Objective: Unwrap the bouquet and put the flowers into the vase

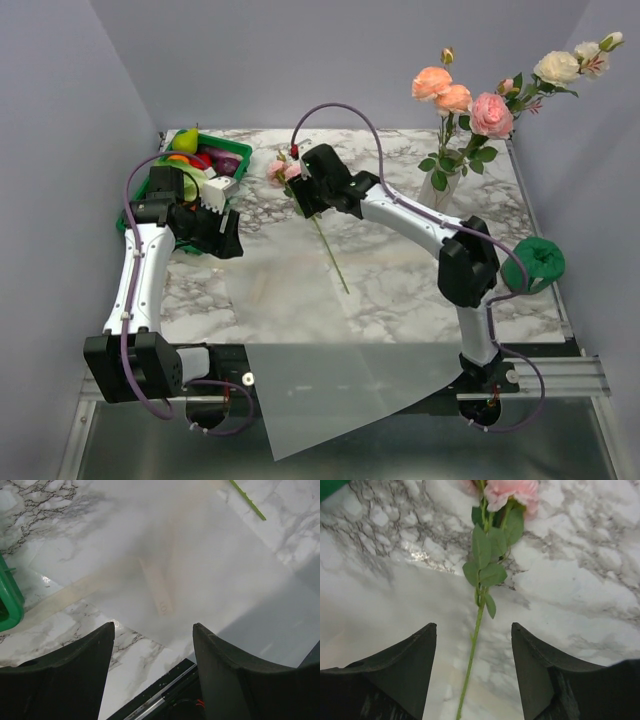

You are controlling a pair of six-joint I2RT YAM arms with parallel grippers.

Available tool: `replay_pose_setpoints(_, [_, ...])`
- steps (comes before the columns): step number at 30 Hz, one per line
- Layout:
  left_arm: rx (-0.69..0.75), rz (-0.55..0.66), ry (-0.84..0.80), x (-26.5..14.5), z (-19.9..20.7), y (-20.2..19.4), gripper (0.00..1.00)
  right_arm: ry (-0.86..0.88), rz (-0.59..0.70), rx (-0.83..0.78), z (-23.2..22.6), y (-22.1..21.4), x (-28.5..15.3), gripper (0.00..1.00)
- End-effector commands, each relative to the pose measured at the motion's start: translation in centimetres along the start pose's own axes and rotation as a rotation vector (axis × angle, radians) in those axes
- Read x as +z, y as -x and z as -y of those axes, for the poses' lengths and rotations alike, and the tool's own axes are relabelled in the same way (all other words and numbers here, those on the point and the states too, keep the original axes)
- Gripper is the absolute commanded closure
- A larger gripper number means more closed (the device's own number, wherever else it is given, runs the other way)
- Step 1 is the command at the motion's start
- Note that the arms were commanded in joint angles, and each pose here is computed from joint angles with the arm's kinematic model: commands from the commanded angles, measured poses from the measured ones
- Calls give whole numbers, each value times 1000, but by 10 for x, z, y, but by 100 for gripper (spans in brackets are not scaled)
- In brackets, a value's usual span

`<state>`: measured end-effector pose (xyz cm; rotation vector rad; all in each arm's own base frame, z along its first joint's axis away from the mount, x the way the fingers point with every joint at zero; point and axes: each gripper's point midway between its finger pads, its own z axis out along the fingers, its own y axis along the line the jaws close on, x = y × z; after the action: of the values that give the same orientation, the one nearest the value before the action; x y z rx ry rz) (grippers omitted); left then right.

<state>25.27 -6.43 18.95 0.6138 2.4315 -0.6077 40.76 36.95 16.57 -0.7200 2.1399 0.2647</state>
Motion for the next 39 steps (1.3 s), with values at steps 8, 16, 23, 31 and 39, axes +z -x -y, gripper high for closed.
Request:
replay_pose_setpoints(8, [22,36,0,-9,4,9,27,72,-276,23,-9,-66,58,36])
replay_pose_setpoints(16, [24,35,-3,-10,4,12,27,33,-312,45,1,-85,82,36])
replay_pose_setpoints(23, [28,29,3,-9,1,11,27,43,-307,52,-1,-88,94,41])
replay_pose_setpoints(31, [18,26,-7,-5,1,9,27,70,-307,79,-9,-90,105,51])
replay_pose_setpoints(39, [20,29,6,-7,1,8,27,77,-297,129,-9,-88,110,75])
